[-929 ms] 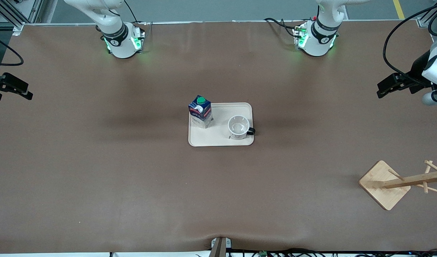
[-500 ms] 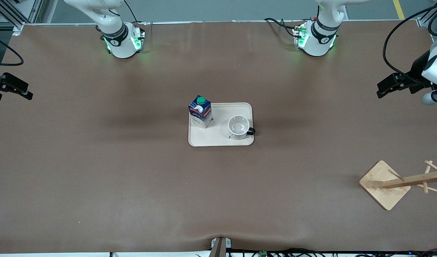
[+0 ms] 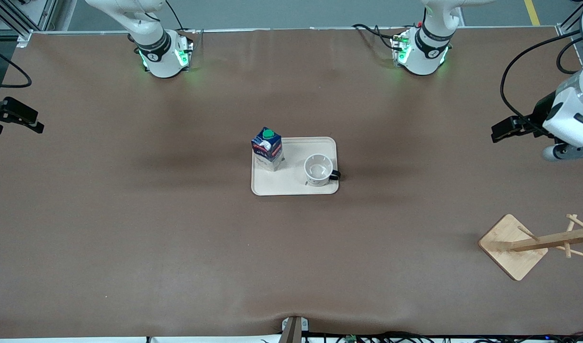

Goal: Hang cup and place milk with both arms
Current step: 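Move the left gripper from rest toward the white mug on the tray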

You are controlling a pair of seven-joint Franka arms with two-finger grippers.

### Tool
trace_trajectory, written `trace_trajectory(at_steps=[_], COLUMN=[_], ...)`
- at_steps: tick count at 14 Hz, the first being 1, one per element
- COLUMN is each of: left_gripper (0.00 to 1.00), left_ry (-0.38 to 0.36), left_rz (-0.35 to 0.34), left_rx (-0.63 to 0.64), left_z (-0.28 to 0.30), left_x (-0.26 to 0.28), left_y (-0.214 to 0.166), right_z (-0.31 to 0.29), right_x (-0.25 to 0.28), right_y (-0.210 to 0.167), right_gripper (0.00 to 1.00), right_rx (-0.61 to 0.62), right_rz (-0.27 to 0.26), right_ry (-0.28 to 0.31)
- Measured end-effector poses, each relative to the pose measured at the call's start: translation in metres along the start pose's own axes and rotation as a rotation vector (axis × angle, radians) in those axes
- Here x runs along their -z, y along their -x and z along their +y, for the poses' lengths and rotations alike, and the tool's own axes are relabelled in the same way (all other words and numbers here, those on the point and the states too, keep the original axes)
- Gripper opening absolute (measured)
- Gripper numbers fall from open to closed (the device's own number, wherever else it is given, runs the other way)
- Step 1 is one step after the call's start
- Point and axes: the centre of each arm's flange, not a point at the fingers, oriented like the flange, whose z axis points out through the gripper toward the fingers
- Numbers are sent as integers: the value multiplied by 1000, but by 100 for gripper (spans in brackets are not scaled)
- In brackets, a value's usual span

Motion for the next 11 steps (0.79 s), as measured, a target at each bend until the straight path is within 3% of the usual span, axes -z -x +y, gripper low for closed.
trace_trajectory(at_steps=[5, 8, 11], left_gripper=[100, 100, 100], left_ry=[-2, -7, 29], left_rz=[-17, -36, -12], left_rx=[-4, 45, 135], left_z=[49, 83, 124], left_x=[-7, -26, -53], left_y=[9, 12, 9], right_z=[0, 0, 0], right_x=[0, 0, 0], right_y=[0, 0, 0], right_gripper=[100, 100, 100], right_rx=[0, 0, 0], right_rz=[0, 0, 0], right_ry=[-1, -1, -1])
